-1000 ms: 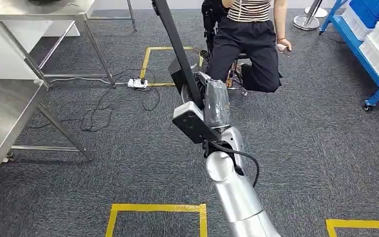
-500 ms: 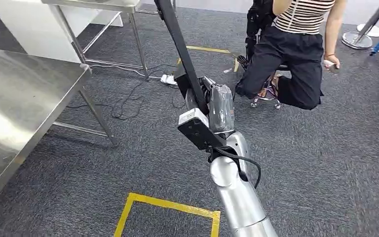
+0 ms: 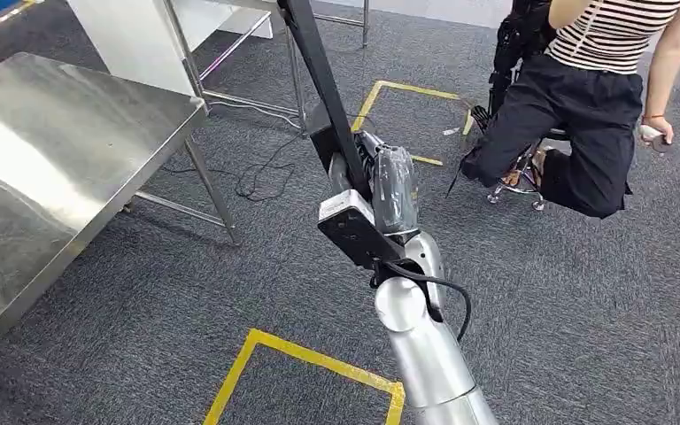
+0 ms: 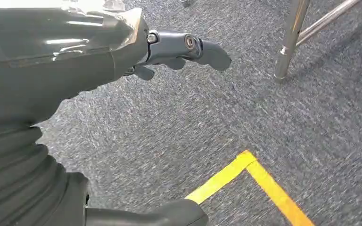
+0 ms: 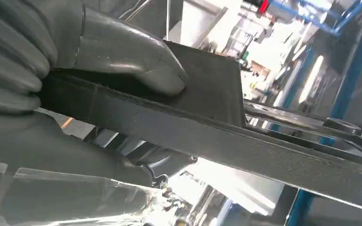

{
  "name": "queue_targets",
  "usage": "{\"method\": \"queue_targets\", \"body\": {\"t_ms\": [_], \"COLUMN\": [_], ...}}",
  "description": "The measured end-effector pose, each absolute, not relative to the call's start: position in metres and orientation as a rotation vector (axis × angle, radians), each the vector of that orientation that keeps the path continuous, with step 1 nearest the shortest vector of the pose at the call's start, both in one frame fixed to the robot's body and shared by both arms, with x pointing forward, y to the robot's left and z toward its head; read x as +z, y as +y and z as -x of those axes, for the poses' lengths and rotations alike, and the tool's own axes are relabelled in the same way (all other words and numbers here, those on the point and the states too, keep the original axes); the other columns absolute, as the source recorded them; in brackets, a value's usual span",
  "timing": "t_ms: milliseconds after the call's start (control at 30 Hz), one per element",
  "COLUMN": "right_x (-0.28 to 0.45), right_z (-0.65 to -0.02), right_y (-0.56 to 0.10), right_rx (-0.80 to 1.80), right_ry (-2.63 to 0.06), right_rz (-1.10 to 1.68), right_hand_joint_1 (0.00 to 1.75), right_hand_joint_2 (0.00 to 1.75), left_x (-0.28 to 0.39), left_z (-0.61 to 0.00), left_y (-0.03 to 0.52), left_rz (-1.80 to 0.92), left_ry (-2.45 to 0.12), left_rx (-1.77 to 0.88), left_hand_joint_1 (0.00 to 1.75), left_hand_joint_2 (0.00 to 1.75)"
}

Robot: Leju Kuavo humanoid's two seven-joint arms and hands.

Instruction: Take the parts from the cabinet and place them on the table.

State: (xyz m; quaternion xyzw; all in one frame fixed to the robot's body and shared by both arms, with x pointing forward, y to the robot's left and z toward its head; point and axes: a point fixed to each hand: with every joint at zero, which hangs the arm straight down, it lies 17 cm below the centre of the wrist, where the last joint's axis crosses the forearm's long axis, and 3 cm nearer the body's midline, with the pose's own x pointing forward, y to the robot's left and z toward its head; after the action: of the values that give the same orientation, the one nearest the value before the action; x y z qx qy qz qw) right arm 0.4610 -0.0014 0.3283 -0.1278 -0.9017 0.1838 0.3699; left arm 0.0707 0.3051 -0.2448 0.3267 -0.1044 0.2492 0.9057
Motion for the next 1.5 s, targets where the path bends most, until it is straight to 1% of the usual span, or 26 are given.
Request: {"method": "queue_targets", "body": {"t_ms": [367,633,800,1000,1200,1400,1500], "right_x": [0.329,0.337,0.349,0.366,0.384,0.39,0.404], "right_z": [-0.464,-0.465,-0.468,-0.471,-0.471,-0.48,-0.486], "right_y": [0.007,0.009,0.008,0.02,0.037,0.052,0.059], "right_rx": [0.549,0.549,0.534,0.537,0.521,0.504,0.474], "right_ry": [-2.3,-2.315,-2.333,-2.35,-2.367,-2.364,-2.378], "right_rz": [0.364,0.376,0.387,0.35,0.203,0.113,0.067], "right_hand_joint_1": [1.75,1.75,1.75,1.75,1.75,1.75,1.75], "right_hand_joint_2": [1.75,1.75,1.75,1.75,1.75,1.75,1.75], "left_x": [-0.242,-0.242,-0.245,-0.244,-0.245,-0.243,-0.242], "left_z": [-0.076,-0.071,-0.082,-0.069,-0.061,-0.054,-0.054], "left_y": [0.302,0.302,0.308,0.316,0.297,0.303,0.305], "left_rz": [-0.68,-0.687,-0.652,-0.695,-0.674,-0.698,-0.71], "left_ry": [-0.232,-0.226,-0.279,-0.219,-0.158,-0.123,-0.124], "left_rx": [0.512,0.531,0.565,0.563,0.565,0.537,0.508], "left_hand_joint_1": [0.0,0.0,0.0,0.0,0.0,0.0,0.0], "left_hand_joint_2": [1.75,1.75,1.75,1.75,1.75,1.75,1.75]}}
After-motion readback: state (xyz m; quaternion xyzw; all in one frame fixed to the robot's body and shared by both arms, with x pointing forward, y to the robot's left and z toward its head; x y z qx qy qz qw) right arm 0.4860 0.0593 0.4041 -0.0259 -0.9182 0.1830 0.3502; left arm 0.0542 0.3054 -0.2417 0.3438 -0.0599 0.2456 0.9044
